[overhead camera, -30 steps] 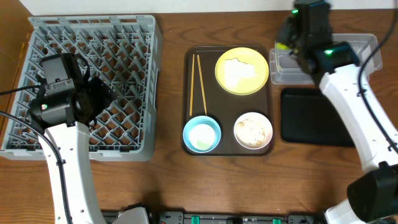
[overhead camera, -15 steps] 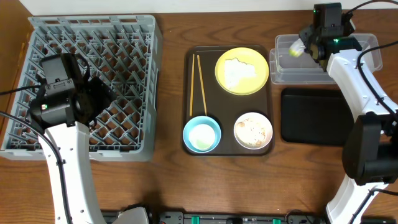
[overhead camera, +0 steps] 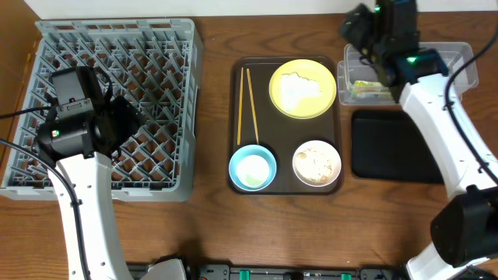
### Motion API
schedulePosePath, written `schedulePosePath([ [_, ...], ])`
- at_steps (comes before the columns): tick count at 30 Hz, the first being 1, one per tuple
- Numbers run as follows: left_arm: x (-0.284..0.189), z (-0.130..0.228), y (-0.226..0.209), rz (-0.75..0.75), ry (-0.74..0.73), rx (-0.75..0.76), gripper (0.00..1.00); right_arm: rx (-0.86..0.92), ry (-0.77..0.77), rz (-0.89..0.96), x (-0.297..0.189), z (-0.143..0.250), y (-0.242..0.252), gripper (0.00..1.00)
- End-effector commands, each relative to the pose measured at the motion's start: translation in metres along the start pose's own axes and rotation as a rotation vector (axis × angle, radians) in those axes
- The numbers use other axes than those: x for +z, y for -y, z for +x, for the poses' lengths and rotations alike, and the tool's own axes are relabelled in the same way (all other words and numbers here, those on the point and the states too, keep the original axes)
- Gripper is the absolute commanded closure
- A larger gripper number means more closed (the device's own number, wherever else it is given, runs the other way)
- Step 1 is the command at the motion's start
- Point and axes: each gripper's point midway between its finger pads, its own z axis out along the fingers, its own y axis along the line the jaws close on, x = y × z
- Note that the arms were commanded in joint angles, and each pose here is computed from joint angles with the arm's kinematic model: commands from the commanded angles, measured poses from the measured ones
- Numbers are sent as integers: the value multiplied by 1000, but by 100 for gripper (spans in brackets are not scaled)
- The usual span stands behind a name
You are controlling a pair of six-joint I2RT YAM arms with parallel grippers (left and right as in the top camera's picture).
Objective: Sort waste into correct bins and load items into the dishwasher
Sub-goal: 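Carry the wrapper to the clear bin and release it, then grasp the white tissue from the yellow plate with the right gripper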
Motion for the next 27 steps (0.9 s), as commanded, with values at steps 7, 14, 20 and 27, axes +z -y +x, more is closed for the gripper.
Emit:
schedulePosePath([
  [7,0,-2,-3,-10,4,-13,2,-493,-221,-73,49,130,-38,15],
  [14,0,-2,-2,-10,4,-13,2,-387,-327,38,115,188,14,19],
  [20,0,-2,-3,-10,4,-13,2,-426,-320,211,138,208,62,27],
  [27,0,-2,-2,-9,4,-13,2,-461,-370,275,152,240,89,37],
])
